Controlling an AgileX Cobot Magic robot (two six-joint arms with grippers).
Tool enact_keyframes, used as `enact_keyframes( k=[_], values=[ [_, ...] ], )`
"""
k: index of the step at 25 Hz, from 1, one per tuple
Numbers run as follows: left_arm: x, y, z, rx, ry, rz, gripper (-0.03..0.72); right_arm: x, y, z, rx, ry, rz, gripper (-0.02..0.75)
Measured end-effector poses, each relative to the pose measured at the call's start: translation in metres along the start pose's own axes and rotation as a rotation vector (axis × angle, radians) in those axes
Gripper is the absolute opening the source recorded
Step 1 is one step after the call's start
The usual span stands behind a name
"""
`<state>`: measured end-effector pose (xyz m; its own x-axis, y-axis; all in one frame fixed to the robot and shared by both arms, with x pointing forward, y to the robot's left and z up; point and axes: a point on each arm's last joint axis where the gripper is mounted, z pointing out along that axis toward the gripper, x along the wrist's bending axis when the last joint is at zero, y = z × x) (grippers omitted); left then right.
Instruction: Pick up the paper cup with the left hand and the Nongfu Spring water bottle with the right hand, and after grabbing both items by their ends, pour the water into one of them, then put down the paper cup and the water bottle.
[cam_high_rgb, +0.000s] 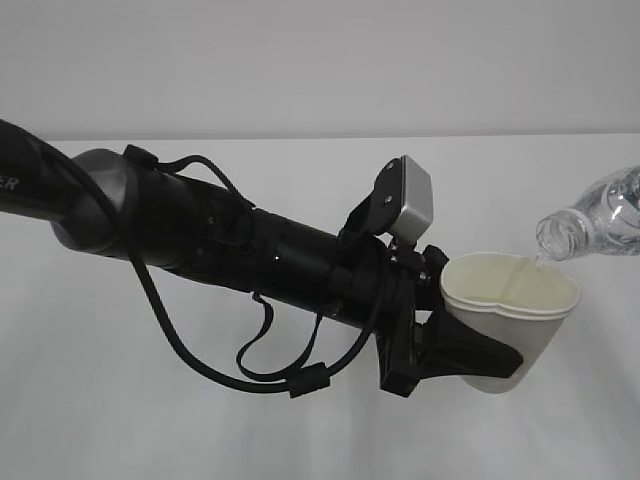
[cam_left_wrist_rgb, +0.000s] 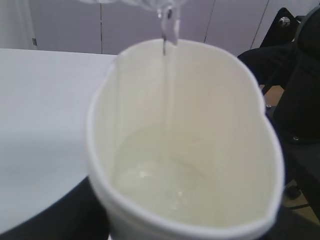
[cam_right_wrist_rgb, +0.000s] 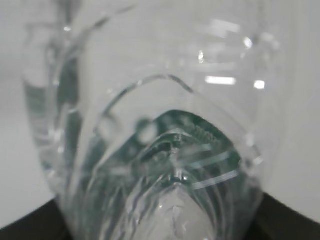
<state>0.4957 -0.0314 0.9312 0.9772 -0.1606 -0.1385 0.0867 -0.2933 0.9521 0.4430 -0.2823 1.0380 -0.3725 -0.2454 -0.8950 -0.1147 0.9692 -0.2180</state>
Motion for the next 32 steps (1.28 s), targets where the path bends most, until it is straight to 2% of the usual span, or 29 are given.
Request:
enact_keyframes(
  k=[32],
  values=[
    [-0.0004,-0.0005,0.0,0.006,-0.004,0.005,0.409,-0.0003,-0.0001,-0.0005,0.0,-0.002,-0.031,0.428]
  ],
)
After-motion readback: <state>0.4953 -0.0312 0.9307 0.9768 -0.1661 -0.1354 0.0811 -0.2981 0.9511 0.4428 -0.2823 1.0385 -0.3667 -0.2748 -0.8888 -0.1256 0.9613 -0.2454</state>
